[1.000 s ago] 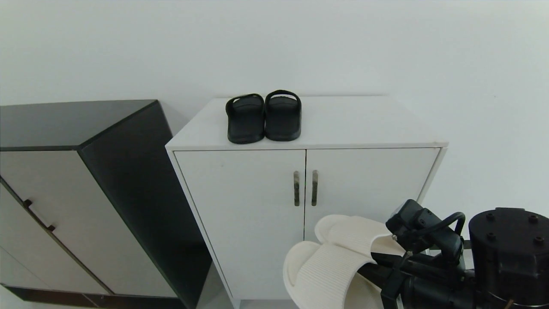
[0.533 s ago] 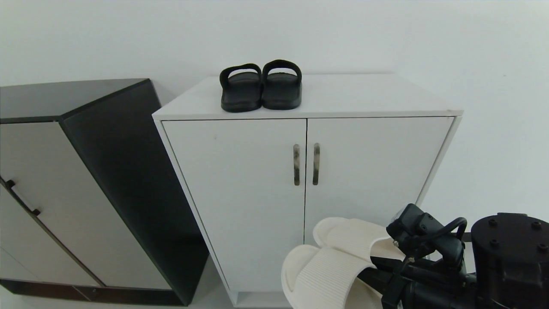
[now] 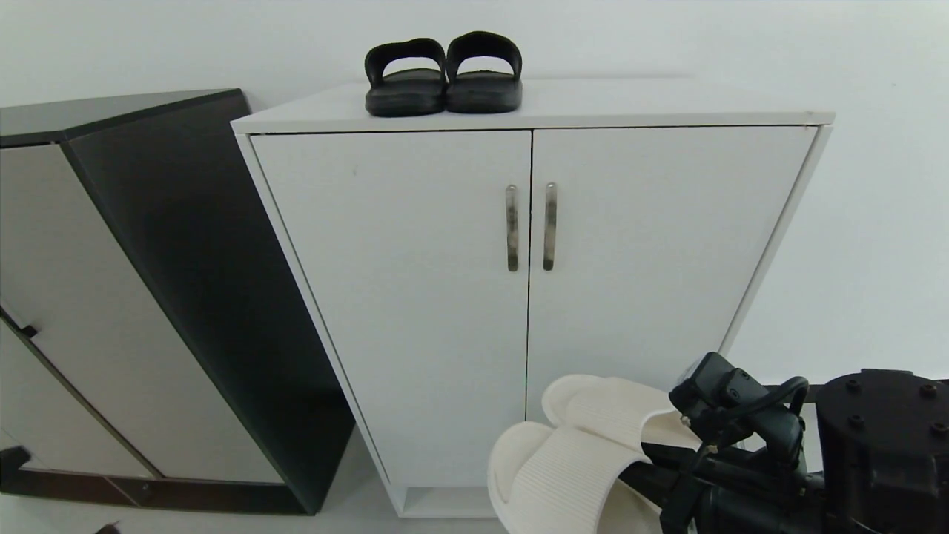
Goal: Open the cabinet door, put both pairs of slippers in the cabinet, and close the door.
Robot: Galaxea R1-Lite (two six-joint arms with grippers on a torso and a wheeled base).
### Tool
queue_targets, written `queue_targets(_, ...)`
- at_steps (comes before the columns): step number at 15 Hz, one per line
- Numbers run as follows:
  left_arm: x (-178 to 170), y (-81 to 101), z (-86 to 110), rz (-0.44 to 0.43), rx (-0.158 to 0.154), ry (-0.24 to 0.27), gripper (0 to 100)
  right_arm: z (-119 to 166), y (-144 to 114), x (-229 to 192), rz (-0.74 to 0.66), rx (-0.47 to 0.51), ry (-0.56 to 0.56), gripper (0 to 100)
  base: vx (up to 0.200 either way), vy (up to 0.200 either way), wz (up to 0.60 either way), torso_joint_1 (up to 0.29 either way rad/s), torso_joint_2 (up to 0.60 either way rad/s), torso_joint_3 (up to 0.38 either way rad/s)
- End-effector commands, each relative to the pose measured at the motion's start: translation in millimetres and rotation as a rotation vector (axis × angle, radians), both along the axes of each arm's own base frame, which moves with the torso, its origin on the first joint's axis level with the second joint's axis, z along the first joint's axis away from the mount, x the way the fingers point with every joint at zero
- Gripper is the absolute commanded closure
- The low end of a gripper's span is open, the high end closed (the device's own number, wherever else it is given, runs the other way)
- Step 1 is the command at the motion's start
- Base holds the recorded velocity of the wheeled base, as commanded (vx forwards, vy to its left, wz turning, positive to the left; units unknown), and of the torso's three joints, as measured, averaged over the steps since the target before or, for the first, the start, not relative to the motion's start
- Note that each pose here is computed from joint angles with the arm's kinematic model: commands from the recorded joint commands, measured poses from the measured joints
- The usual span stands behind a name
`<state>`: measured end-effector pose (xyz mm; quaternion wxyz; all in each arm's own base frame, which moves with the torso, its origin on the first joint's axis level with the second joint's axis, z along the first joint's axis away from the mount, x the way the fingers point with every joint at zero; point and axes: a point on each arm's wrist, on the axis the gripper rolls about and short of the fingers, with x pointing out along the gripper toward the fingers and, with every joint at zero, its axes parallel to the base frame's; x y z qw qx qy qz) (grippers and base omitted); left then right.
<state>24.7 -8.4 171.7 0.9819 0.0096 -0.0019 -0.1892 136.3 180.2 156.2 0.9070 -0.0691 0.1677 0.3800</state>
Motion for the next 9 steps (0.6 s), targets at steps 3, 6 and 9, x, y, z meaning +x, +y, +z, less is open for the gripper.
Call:
queue_targets(3, 88.6, -23.6, 44.8, -0.333, -0.01, 0.11, 0, -1.3, -0.1, 0.1, 0.0, -0.003, 0.005, 100, 0.0, 0.0, 0.0, -0.007, 0.23, 0.212)
queue_targets(6, 123.3, -74.4, 66.4, -0.572, -0.062, 0.194, 0, -1.1, 0.6, 1.5, -0.005, 0.0, 0.006, 100, 0.0, 0.0, 0.0, 0.001, 0.02, 0.014)
queue_targets(9, 158.6, -125.5, 65.9, -0.638, -0.048, 0.211, 0, -2.9, 0.5, 2.0, -0.009, -0.007, 0.01, 100, 0.0, 0.0, 0.0, 0.0, 0.0, 0.0)
